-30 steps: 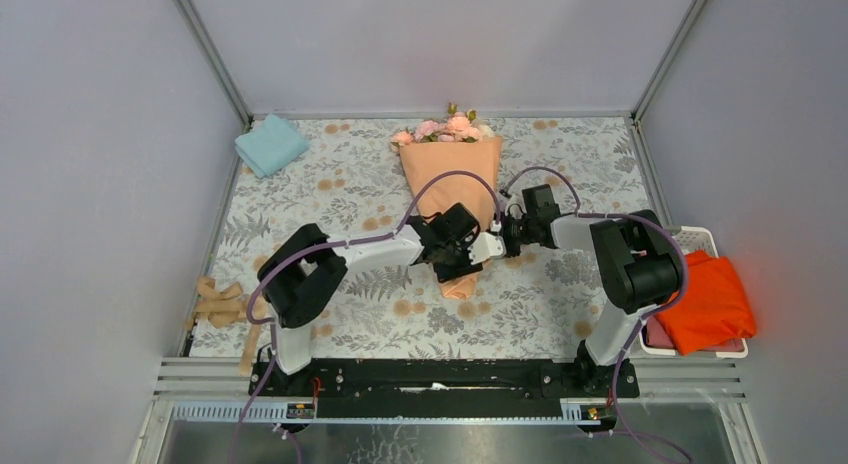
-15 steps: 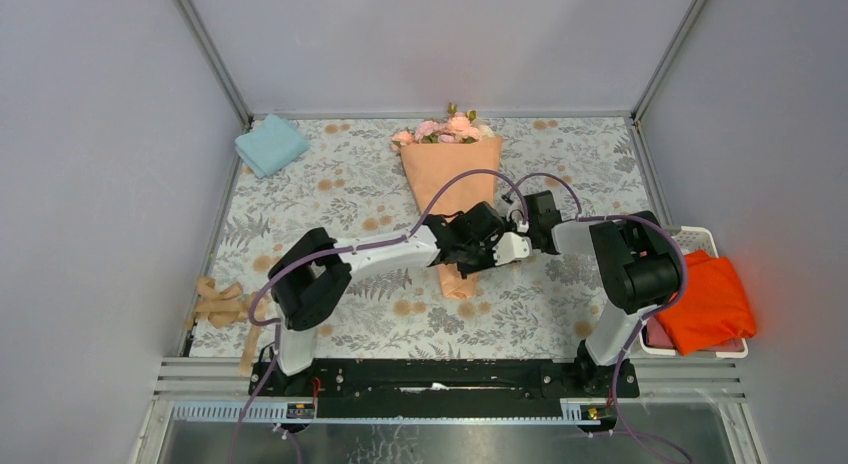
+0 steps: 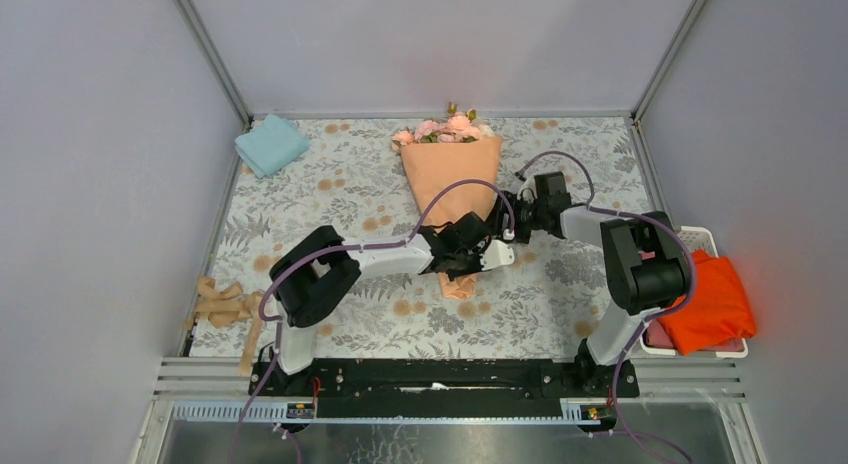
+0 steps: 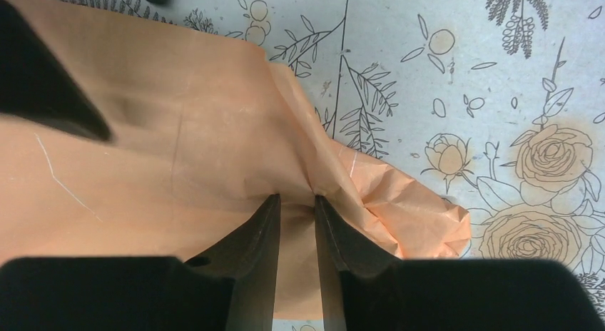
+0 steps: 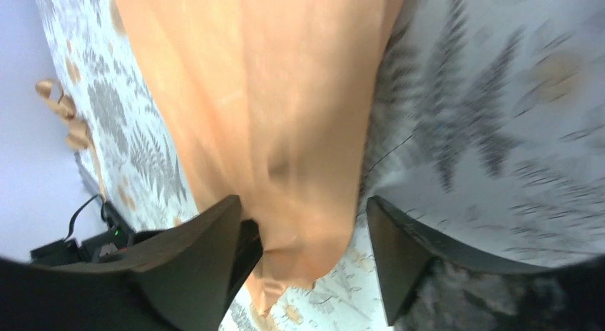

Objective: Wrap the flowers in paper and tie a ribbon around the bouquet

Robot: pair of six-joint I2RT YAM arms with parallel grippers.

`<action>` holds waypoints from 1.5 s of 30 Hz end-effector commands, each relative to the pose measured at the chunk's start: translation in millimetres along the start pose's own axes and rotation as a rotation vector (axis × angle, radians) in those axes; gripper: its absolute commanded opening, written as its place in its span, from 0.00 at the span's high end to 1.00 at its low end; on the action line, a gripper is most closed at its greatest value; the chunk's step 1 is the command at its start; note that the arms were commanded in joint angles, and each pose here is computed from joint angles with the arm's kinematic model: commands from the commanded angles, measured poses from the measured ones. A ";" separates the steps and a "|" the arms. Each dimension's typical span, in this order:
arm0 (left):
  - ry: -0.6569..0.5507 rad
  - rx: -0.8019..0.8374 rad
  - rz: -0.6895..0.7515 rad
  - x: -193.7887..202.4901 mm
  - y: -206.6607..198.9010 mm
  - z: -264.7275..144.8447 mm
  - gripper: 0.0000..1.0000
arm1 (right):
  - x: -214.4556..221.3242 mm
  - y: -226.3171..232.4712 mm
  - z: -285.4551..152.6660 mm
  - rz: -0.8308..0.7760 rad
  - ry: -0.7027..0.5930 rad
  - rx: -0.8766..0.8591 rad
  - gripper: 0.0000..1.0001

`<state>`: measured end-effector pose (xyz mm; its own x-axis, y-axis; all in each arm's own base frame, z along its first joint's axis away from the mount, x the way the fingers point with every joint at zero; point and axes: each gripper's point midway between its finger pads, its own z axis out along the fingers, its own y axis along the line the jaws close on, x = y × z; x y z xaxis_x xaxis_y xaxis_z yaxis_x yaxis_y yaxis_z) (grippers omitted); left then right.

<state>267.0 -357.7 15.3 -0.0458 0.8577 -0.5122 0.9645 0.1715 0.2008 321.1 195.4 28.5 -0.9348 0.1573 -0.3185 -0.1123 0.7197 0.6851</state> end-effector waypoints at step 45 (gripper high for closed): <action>-0.032 -0.034 -0.901 95.7 164.5 -8.3 0.69 | -19.4 -0.9 42.3 -0.011 0.021 -0.222 1.00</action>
<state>404.9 -269.6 19.3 -0.6884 0.4695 -0.5529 0.6735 0.6967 -0.2470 366.6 219.7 8.4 -0.9257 0.1849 -0.3298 -0.1908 0.5247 0.8297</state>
